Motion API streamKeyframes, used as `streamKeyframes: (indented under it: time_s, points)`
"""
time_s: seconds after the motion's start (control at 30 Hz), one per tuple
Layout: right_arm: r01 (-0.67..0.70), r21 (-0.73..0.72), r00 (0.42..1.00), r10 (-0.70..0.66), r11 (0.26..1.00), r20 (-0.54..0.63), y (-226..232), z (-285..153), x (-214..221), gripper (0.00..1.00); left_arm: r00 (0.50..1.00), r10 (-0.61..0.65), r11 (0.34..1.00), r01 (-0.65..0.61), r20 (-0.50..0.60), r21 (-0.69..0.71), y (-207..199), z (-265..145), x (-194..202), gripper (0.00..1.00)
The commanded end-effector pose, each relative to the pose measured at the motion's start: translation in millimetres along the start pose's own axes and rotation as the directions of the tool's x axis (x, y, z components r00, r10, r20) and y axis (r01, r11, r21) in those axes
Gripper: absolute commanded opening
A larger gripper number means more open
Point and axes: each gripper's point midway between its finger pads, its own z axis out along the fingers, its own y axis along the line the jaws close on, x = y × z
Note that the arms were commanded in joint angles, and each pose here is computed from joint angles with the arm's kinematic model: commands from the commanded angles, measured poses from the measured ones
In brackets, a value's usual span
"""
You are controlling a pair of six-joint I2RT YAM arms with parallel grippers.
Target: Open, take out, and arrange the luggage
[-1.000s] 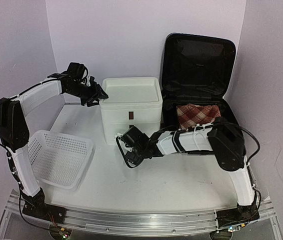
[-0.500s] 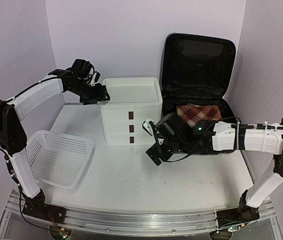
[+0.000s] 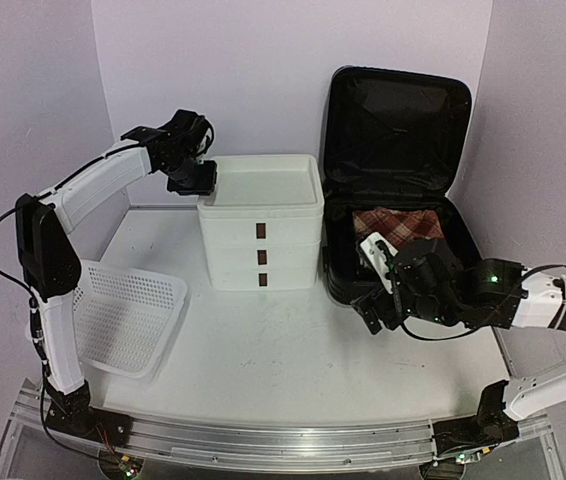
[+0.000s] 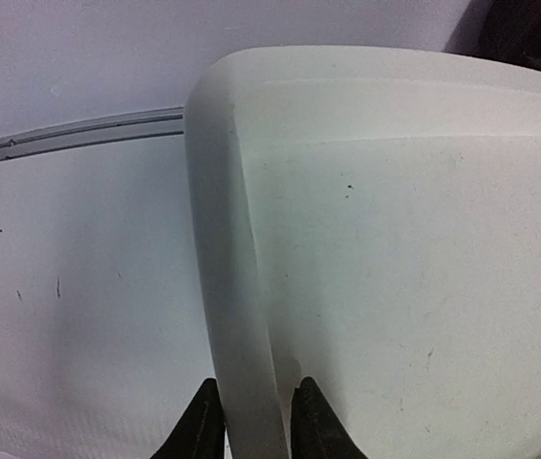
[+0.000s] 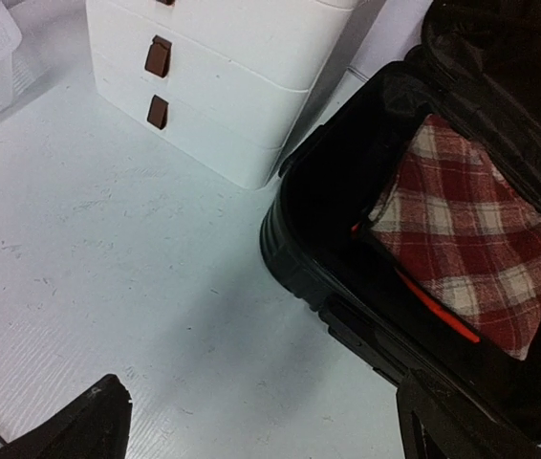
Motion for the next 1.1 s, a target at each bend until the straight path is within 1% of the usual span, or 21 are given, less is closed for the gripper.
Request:
streamKeyframes:
  time_s: [0.0,0.07,0.13,0.17,0.37,0.53,0.57,0.67,0.77,0.87,0.93,1.0,1.03,1.07]
  points:
    - [-0.044,0.068,0.997,0.04,0.997,0.059,-22.1,-18.0,1.3,0.98,0.998,0.054,0.991,-0.051,0.021,-0.124,21.1,-1.3,-14.1,0.21]
    - [-0.051,0.085,0.996,0.044,0.995,0.073,-29.0,-24.4,4.1,0.98,0.997,0.073,0.985,-0.069,0.021,-0.158,29.4,0.0,-18.1,0.14]
    - [-0.051,0.103,0.996,0.043,0.993,0.076,-34.3,-27.7,9.5,0.98,0.997,0.076,0.98,-0.069,0.029,-0.188,44.0,0.8,-25.7,0.02]
    - [-0.05,0.113,0.996,0.041,0.992,0.078,-36.8,-29.3,11.3,0.98,0.997,0.068,0.978,-0.059,0.036,-0.199,54.1,0.4,-31.1,0.0]
    - [-0.034,0.157,0.998,0.025,0.987,0.061,-46.0,-32.2,22.8,0.98,0.992,0.045,0.951,-0.006,0.117,-0.308,129.7,-12.1,-75.4,0.0]
    - [-0.023,0.177,0.999,0.016,0.984,0.039,-47.9,-29.5,28.5,0.98,0.976,0.147,0.912,-0.069,0.163,-0.405,168.4,-16.3,-110.5,0.0]
    - [-0.022,0.179,0.999,0.016,0.984,0.035,-47.9,-29.1,28.5,0.98,0.974,0.149,0.912,-0.07,0.169,-0.405,177.1,-16.2,-114.6,0.0]
    - [-0.017,0.179,1.0,0.013,0.984,0.022,-47.2,-28.0,27.9,0.98,0.974,0.134,0.903,-0.045,0.18,-0.428,216.0,-14.3,-120.0,0.0]
    - [-0.012,0.18,1.0,0.009,0.984,0.017,-46.3,-26.8,24.7,0.98,0.975,0.148,0.882,-0.053,0.168,-0.468,250.2,-9.2,-118.7,0.0]
    - [-0.002,0.18,1.0,0.001,0.984,0.004,-45.6,-26.4,22.8,0.98,0.975,0.167,0.861,-0.071,0.148,-0.504,279.1,-12.6,-116.9,0.0]
    - [0.001,0.181,1.0,-0.001,0.983,-0.003,-45.3,-25.5,23.1,0.98,0.966,0.218,0.851,-0.12,0.136,-0.511,291.1,-12.3,-117.9,0.0]
    - [0.003,0.18,1.0,-0.002,0.984,-0.009,-44.4,-24.1,23.8,0.98,0.947,0.3,0.83,-0.199,0.117,-0.522,292.2,-9.0,-115.2,0.0]
    - [0.002,0.18,1.0,-0.001,0.984,-0.01,-44.0,-23.7,23.9,0.98,0.94,0.321,0.822,-0.216,0.116,-0.527,292.7,-5.0,-109.7,0.0]
    - [0.002,0.18,1.0,0.0,0.984,-0.014,-43.5,-22.6,24.6,0.98,0.933,0.331,0.816,-0.205,0.145,-0.54,292.5,-9.1,-114.0,0.0]
